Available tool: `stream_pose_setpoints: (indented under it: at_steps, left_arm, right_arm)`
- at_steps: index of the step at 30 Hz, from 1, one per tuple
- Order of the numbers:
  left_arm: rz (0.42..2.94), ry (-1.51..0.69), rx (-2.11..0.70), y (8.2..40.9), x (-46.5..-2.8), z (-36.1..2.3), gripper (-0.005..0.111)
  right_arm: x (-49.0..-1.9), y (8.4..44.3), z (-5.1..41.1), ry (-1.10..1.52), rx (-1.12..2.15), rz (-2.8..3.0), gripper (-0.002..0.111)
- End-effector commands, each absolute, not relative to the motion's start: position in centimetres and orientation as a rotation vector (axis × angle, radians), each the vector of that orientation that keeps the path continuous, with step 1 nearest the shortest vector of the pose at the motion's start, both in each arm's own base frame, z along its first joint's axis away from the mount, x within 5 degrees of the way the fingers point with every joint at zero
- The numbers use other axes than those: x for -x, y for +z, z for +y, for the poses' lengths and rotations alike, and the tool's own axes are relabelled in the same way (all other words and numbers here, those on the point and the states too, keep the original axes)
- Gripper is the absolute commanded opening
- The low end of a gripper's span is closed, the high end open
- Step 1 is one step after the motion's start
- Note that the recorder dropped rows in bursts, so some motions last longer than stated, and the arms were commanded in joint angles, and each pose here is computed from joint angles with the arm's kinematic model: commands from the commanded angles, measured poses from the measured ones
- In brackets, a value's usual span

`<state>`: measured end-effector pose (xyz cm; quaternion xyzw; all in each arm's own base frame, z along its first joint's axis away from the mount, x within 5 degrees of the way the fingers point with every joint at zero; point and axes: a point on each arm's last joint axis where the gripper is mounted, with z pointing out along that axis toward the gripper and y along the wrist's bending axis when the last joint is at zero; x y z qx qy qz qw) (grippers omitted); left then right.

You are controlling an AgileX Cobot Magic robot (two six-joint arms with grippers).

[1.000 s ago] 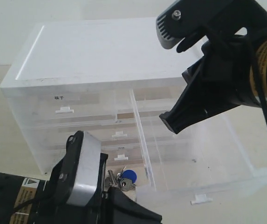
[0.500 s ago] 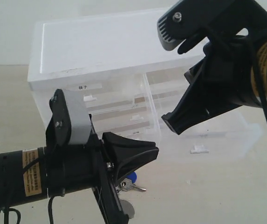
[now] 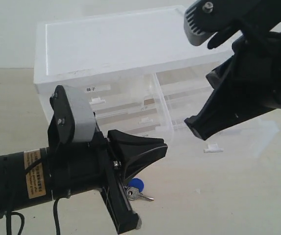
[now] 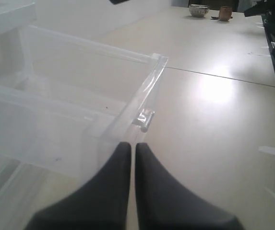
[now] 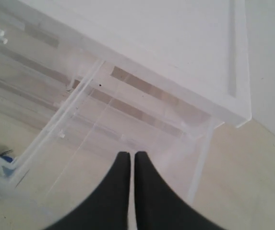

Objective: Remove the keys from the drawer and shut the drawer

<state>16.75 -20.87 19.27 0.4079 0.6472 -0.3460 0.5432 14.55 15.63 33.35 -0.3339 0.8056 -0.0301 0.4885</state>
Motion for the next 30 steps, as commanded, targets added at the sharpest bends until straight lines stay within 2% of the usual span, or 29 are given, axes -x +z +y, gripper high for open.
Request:
stream_pose_setpoints:
  at_steps: [1,5,9,11,12,16,17,20,26,30]
  left_arm:
    - [1.443,-0.828,-0.959,21.3,-15.7,-20.1,0.005]
    - [1.340,-0.800,-0.915,24.1,-14.3,-18.2,0.005]
    - [1.354,-0.666,-0.714,27.1,-14.1,-15.5,0.005]
    - [1.381,-0.513,-0.573,28.2,-14.5,-13.4,0.005]
    - [1.407,-0.460,-0.487,28.5,-14.8,-12.5,0.005]
    - [1.474,-0.253,-0.184,29.0,-15.4,-9.1,0.005]
    - [1.481,-0.222,-0.097,29.0,-15.6,-8.4,0.005]
    - [1.490,-0.178,0.002,29.0,-16.1,-7.2,0.005]
    - [1.546,-0.228,0.160,28.4,-18.2,-5.2,0.005]
    - [1.681,-0.283,0.097,28.3,-21.0,-5.3,0.005]
  right_arm:
    - [-13.0,33.8,14.6,-0.042,0.993,1.945,0.000]
    - [-11.5,33.1,14.8,-0.034,1.401,1.847,0.005]
    - [-11.4,31.8,14.2,-0.190,1.598,1.901,0.029]
    - [-12.1,31.8,13.3,-0.362,1.568,1.932,0.038]
    - [-12.7,32.2,13.0,-0.445,1.460,1.935,0.039]
    - [-15.3,36.5,11.1,-0.530,0.639,1.769,0.037]
    - [-15.6,37.3,10.7,-0.521,0.532,1.714,0.032]
    - [-17.0,38.3,10.1,-0.413,0.411,1.697,0.000]
    - [-21.7,37.0,5.9,-0.258,0.204,1.823,0.001]
    - [-24.4,35.8,3.4,-0.057,0.110,1.867,0.001]
